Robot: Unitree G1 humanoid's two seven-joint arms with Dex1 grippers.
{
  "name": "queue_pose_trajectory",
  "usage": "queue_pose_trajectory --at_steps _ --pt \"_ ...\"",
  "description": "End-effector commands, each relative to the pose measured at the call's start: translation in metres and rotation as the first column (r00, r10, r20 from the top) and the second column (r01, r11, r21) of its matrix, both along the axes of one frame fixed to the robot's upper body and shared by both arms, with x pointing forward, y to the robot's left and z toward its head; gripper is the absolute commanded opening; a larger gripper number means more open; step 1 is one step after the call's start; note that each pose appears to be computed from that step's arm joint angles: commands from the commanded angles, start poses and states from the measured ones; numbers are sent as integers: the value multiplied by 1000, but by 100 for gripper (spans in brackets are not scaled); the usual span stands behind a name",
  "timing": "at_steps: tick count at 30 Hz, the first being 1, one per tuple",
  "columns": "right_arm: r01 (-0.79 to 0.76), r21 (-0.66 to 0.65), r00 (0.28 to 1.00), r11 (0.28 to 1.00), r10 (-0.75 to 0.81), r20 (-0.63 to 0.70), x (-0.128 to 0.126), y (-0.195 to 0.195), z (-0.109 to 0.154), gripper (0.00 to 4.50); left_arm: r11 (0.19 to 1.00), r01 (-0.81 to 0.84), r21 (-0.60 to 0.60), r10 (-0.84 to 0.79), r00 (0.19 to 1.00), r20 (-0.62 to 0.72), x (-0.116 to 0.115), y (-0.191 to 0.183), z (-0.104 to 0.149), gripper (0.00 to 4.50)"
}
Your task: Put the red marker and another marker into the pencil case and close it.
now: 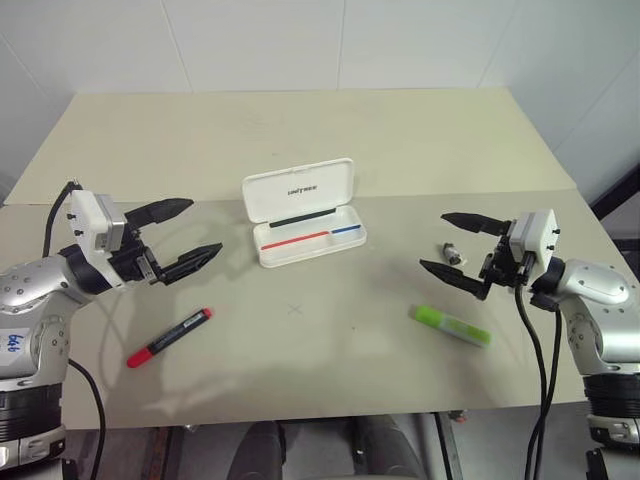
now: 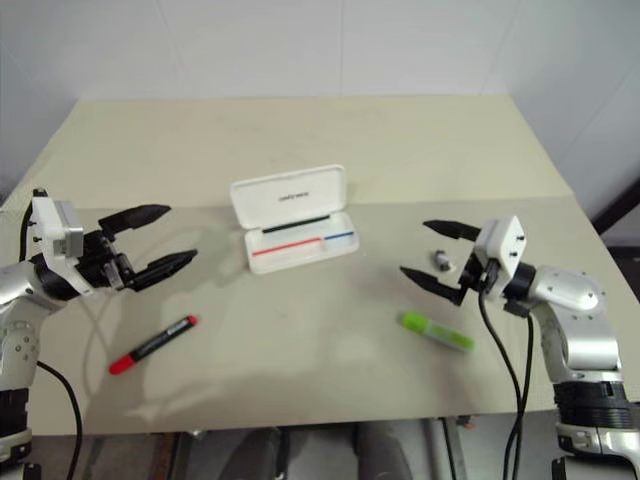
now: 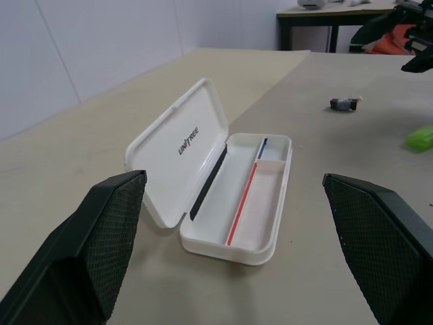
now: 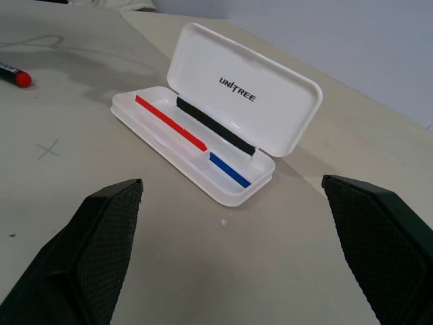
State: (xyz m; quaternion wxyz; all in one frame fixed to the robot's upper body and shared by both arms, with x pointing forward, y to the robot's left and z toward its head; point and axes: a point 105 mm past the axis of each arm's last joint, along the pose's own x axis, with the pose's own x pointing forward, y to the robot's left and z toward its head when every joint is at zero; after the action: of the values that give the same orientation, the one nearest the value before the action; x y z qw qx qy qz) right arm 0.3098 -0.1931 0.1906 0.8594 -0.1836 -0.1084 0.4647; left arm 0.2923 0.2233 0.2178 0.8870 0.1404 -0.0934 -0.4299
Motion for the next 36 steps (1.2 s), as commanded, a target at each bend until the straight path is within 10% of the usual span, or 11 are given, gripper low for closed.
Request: queue_pose_trajectory --at_steps 1,13,20,36 --pt "33 27 995 999 -35 90 2 -6 16 450 999 -18 32 17 999 36 1 6 11 446" --pt "-66 40 987 997 59 150 -3 26 39 450 990 99 102 -96 995 -35 12 -9 4 446" --pt "-211 84 963 974 192 191 -19 68 58 450 965 213 155 -193 972 -134 21 -31 -11 250" --pt "-244 114 955 963 219 198 -32 90 57 450 883 384 269 -286 896 -340 61 -83 -53 250"
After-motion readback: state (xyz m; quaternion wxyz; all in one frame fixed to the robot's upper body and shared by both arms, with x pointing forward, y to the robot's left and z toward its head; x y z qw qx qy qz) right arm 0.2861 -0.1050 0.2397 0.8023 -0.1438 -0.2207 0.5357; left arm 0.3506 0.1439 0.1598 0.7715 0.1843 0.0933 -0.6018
